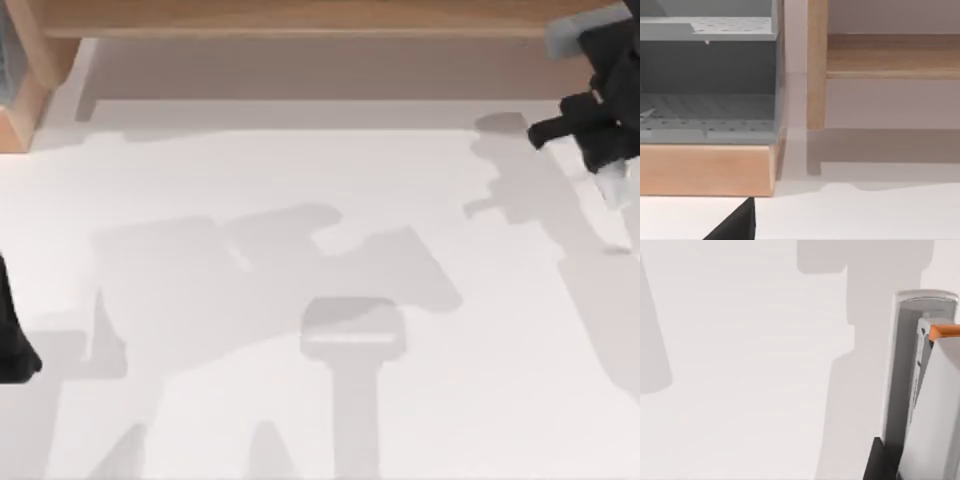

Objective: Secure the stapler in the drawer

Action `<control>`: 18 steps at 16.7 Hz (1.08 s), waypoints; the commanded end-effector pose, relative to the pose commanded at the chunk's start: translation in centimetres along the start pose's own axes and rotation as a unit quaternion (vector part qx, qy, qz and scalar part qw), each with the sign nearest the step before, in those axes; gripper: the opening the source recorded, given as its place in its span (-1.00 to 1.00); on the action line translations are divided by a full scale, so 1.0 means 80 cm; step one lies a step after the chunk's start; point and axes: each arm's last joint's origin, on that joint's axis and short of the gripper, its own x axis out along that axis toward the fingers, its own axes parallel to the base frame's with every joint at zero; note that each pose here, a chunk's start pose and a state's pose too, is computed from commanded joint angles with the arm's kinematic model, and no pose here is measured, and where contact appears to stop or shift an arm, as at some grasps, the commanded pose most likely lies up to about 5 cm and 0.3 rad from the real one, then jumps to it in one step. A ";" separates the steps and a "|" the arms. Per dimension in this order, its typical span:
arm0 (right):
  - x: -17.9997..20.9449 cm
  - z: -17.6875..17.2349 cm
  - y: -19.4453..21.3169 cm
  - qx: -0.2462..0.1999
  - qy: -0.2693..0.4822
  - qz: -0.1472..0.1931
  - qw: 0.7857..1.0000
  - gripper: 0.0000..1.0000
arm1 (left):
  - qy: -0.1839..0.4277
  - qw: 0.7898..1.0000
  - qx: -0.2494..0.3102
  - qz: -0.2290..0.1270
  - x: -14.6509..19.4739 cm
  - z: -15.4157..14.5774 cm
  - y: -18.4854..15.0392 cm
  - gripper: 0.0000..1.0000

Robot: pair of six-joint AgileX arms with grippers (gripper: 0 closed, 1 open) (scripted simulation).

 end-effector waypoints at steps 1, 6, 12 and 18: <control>-0.007 0.010 -0.036 0.021 -0.008 -0.009 1.000 -1.00 | 0.000 1.000 0.000 0.000 0.000 0.000 0.000 1.00; -0.020 0.026 -0.205 0.104 -0.028 -0.045 0.993 -1.00 | 0.000 1.000 0.000 0.000 0.000 0.000 0.000 1.00; 0.057 0.020 -0.330 0.137 0.014 -0.031 0.990 -1.00 | 0.000 1.000 0.000 0.000 0.000 0.000 0.000 1.00; 0.150 0.009 -0.353 0.144 0.101 0.020 0.984 -1.00 | 0.000 1.000 0.000 0.000 0.000 0.000 0.000 1.00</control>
